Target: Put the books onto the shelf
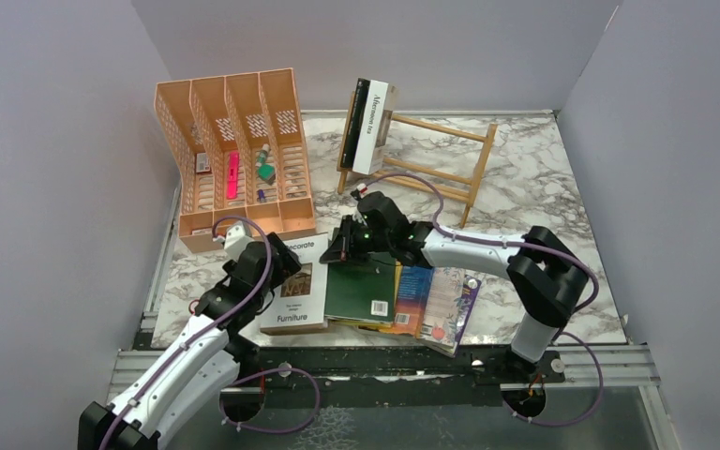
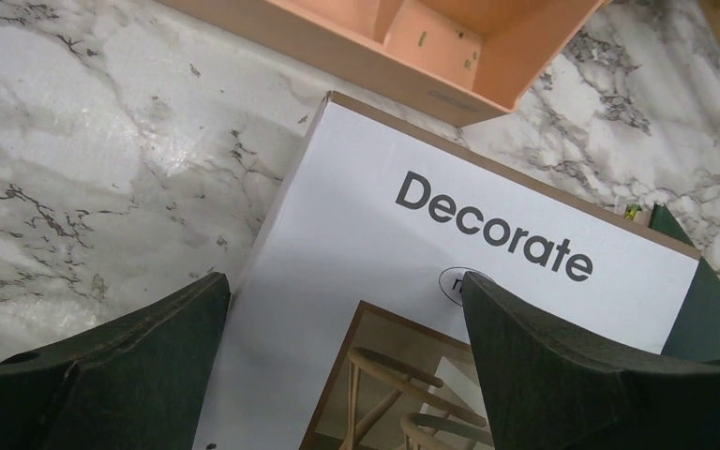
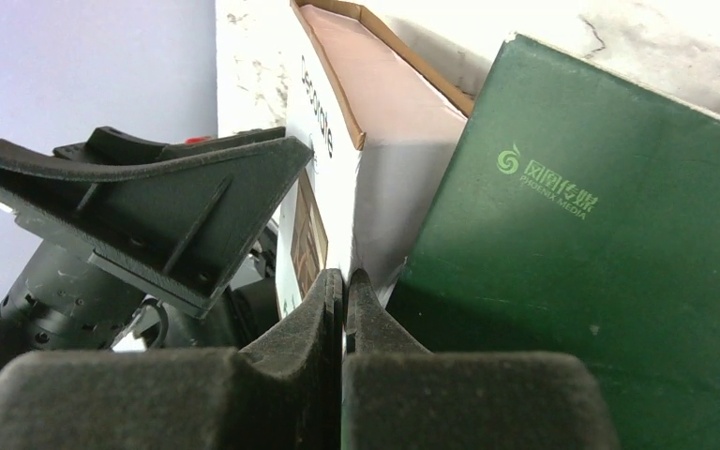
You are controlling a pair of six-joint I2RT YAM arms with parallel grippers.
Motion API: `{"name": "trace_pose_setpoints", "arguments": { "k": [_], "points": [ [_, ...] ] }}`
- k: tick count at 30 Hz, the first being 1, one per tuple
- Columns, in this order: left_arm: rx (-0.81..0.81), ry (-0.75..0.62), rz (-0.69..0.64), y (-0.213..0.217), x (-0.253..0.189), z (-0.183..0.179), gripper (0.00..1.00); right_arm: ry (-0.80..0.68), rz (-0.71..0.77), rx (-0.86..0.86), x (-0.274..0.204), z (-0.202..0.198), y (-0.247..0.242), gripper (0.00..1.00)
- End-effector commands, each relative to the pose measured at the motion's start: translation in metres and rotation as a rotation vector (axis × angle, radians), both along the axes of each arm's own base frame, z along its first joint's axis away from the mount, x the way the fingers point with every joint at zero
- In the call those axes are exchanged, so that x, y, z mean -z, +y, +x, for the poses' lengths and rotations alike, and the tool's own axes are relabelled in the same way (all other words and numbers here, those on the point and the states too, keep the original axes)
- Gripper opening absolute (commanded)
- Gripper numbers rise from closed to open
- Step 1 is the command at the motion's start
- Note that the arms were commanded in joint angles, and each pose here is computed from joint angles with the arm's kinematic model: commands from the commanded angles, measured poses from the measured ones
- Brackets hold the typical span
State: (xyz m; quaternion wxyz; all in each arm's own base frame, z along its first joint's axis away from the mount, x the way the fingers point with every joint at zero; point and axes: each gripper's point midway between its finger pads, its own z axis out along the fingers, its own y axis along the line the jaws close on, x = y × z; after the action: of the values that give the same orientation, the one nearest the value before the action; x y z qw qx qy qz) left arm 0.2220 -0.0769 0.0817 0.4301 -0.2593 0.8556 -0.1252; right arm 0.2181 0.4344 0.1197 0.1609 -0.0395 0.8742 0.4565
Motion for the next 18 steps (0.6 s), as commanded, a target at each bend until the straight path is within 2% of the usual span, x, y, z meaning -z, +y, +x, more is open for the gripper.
{"name": "trace_pose_setpoints", "arguments": {
  "k": [1, 18],
  "points": [
    [-0.006, -0.057, 0.003, 0.002, -0.029, 0.005, 0.95, -0.07, 0.131, -0.018, -0.057, -0.006, 0.006, 0.0],
    [-0.155, -0.205, 0.061, 0.037, -0.095, 0.009, 0.95, -0.216, 0.204, 0.03, -0.113, 0.021, 0.02, 0.01]
  ]
}}
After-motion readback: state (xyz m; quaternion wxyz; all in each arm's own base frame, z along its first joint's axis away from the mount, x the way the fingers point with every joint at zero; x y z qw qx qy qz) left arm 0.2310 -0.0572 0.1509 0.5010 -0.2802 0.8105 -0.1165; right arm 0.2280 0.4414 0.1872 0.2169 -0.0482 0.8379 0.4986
